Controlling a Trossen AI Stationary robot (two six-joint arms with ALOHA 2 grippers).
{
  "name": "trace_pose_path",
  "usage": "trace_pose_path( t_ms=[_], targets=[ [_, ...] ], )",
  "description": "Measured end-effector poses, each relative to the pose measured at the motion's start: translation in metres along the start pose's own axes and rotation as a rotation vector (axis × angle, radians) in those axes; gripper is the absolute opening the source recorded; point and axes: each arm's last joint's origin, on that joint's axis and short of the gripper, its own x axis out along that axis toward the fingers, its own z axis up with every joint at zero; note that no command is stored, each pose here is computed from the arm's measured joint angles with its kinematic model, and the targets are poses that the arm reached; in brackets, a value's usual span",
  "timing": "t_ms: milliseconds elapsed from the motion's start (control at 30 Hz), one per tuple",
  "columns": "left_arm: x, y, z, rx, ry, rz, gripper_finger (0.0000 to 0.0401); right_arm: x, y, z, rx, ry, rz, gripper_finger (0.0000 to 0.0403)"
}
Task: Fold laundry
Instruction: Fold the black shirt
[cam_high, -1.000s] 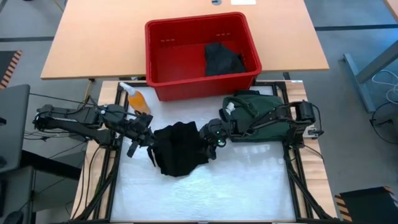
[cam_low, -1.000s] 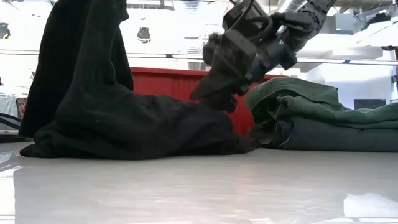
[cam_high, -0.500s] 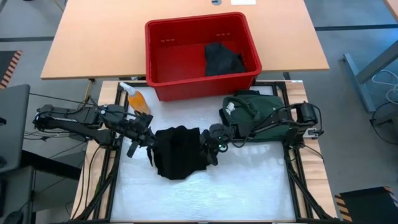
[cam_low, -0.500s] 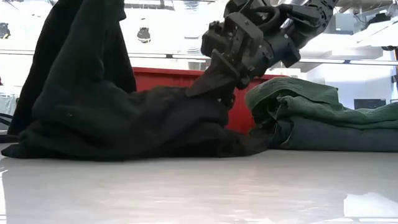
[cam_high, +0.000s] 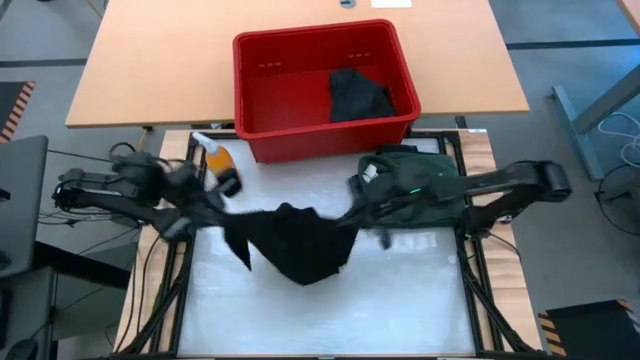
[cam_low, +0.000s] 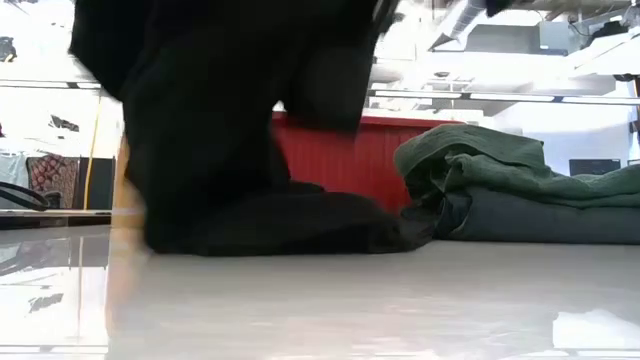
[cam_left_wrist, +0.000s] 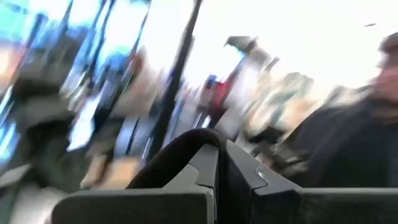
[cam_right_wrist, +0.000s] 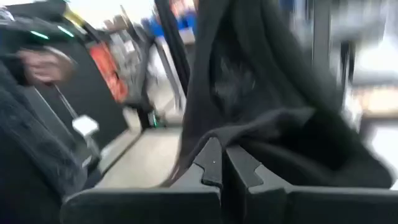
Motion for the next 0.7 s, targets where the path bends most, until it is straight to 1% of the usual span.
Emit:
trace_pose_path(
  t_ms=[100, 167, 267, 367, 467, 533, 633, 700],
  targets=[
    [-0.007, -0.016, 0.024, 0.141, -0.212, -0.164, 0.0, -0.039, 0.028, 0.043, -0.151, -0.169, 0.036, 0.0018],
    [-0.014, -0.024, 0.034, 0.21, -0.312, -0.208, 0.0, -0.067, 0.049, 0.069, -0.252, -0.288, 0.064, 0.0018],
    [-0.02, -0.029, 0.04, 0.257, -0.371, -0.206, 0.0, -0.103, 0.083, 0.1, -0.401, -0.462, 0.121, 0.0018],
    [-0.018, -0.027, 0.039, 0.236, -0.367, -0.189, 0.0, -0.12, 0.11, 0.115, -0.49, -0.557, 0.198, 0.0018],
    [-0.006, -0.021, 0.032, 0.172, -0.331, -0.198, 0.0, -0.117, 0.133, 0.122, -0.531, -0.591, 0.295, 0.0018],
    [0.004, -0.023, 0.031, 0.154, -0.34, -0.247, 0.0, -0.109, 0.148, 0.128, -0.573, -0.613, 0.354, 0.0018],
    [0.029, -0.033, 0.044, 0.201, -0.374, -0.365, 0.0, -0.088, 0.167, 0.135, -0.663, -0.61, 0.402, 0.0018],
    [0.048, -0.041, 0.057, 0.263, -0.354, -0.45, 0.0, -0.078, 0.172, 0.146, -0.713, -0.579, 0.381, 0.0018]
  ],
)
